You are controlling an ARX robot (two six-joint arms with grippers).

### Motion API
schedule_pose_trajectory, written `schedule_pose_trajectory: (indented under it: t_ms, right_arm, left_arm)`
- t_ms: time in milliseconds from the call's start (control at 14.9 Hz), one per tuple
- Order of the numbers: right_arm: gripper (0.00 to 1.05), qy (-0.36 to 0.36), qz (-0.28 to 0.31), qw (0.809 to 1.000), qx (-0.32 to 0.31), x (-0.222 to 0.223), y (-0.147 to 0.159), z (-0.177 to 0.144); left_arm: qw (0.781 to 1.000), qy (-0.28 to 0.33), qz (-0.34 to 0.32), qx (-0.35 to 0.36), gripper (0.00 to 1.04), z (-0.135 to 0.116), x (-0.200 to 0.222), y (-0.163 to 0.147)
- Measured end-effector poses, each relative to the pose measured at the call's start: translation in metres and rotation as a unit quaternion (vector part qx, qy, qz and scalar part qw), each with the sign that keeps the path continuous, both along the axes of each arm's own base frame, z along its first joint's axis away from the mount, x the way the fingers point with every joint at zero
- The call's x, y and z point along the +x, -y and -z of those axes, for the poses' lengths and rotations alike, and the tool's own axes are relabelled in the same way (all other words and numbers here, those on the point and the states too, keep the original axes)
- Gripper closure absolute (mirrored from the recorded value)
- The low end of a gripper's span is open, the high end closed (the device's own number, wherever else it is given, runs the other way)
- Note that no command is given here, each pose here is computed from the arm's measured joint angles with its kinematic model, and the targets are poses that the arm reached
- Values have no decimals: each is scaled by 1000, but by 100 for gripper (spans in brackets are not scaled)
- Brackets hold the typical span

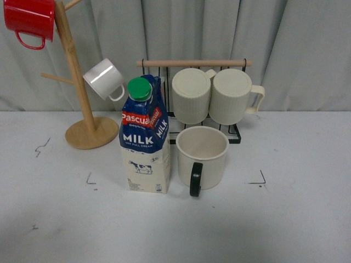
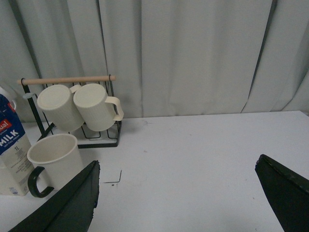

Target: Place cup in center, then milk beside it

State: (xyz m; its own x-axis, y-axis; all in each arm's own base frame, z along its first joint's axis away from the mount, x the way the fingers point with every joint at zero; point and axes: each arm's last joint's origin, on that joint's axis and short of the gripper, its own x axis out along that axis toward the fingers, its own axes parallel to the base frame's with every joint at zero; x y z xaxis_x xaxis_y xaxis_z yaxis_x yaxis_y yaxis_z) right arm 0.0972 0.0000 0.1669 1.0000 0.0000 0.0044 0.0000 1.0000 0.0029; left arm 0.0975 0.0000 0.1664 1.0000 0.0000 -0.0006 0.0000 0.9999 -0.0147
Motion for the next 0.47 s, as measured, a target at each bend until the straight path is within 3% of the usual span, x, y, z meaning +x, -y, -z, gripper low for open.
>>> schedule_pose_trajectory:
  t_ms: [67,469]
  right_arm:
    - [6,0,0,1000,0,0,0,0]
    - [6,0,0,1000,0,0,0,0]
  left_arm:
    - [1000,0,0,1,5,0,0,0]
    - [1000,0,0,0,7,0,0,0]
